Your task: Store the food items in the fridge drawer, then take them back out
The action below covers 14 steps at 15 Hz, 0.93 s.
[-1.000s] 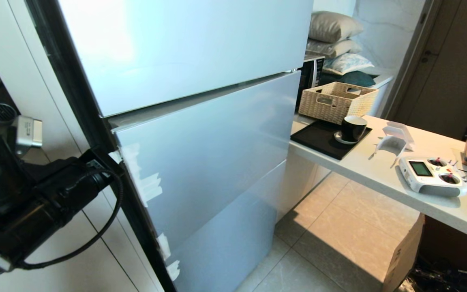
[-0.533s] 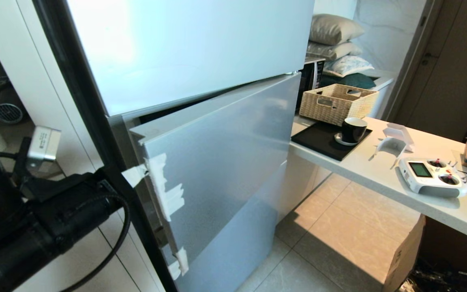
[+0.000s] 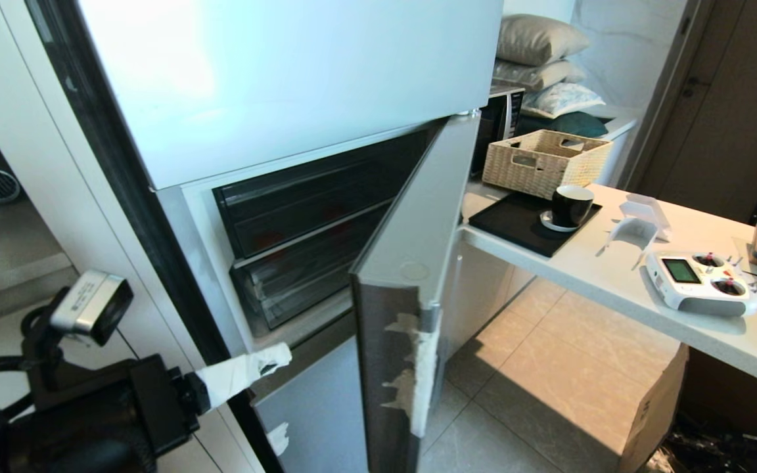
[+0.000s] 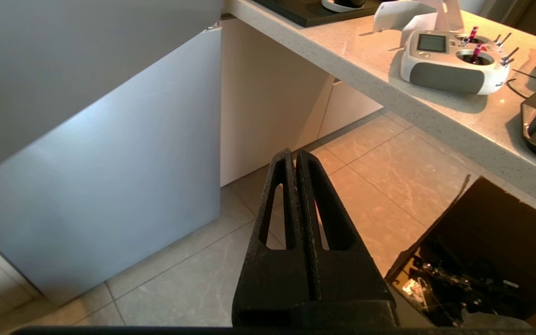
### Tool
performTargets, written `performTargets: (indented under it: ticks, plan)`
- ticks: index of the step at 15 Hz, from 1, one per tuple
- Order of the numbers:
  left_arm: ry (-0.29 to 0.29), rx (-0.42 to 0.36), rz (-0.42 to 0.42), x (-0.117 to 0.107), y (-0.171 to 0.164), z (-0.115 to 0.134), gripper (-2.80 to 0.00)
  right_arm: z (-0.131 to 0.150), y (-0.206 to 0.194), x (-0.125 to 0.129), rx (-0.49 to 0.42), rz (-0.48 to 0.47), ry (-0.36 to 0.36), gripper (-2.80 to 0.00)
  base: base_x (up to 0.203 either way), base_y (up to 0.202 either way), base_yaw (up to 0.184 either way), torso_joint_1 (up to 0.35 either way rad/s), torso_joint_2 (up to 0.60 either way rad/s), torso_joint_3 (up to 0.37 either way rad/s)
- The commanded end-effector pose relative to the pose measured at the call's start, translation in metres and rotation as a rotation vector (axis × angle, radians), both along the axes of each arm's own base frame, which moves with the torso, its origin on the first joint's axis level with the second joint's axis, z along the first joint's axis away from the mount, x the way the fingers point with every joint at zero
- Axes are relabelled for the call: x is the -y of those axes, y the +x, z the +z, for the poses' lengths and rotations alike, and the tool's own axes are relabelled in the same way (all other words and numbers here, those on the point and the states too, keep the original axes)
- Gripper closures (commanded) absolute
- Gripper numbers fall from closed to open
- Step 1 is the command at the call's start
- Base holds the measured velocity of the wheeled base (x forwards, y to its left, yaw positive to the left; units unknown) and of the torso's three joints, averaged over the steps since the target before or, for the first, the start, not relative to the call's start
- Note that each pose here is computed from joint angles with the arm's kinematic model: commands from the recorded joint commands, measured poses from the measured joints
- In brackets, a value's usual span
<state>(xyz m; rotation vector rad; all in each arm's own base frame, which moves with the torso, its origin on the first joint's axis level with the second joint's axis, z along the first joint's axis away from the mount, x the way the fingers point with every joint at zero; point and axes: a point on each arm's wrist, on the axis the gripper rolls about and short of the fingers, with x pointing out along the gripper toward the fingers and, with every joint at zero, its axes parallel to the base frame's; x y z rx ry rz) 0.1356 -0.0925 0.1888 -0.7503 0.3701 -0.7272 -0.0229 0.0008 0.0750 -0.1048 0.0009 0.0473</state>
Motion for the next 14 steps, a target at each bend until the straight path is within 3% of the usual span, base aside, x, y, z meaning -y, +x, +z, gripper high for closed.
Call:
performTargets:
  ticks: [1,5,8,10,11,13,14]
  plan:
    - [0.029,0.141,0.059,-0.019,-0.020,0.012,0.00,0.000,0.000,0.000,-0.001,0.000,-0.001,0.00,0.000,0.000,0.000,0.000,0.00,0.000]
    - [0.403,0.425,0.324,-0.049,-0.054,0.025,0.00,0.000,0.000,0.000,-0.001,0.000,-0.001,0.00,0.000,0.000,0.000,0.000,0.00,0.000]
    - [0.526,0.497,0.634,-0.082,-0.092,0.028,0.00,0.000,0.000,0.000,-0.001,0.000,-0.001,0.00,0.000,0.000,0.000,0.000,0.00,0.000]
    - [0.600,0.476,0.842,-0.094,-0.119,0.011,0.00,0.000,0.000,0.000,-0.002,0.001,-0.001,0.00,0.000,0.000,0.000,0.000,0.00,0.000]
    - [0.646,0.443,0.883,-0.095,-0.129,-0.007,0.00,0.000,0.000,0.000,-0.001,0.000,-0.001,0.00,0.000,0.000,0.000,0.000,0.00,0.000]
    - [0.799,0.325,0.828,-0.095,-0.138,-0.063,0.00,0.000,0.000,0.000,-0.002,0.001,-0.001,0.00,0.000,0.000,0.000,0.000,0.00,0.000]
    - [0.855,0.300,0.775,-0.094,-0.143,-0.086,0.00,0.000,0.000,0.000,-0.002,0.000,-0.004,0.00,0.000,0.000,0.000,0.000,0.00,0.000]
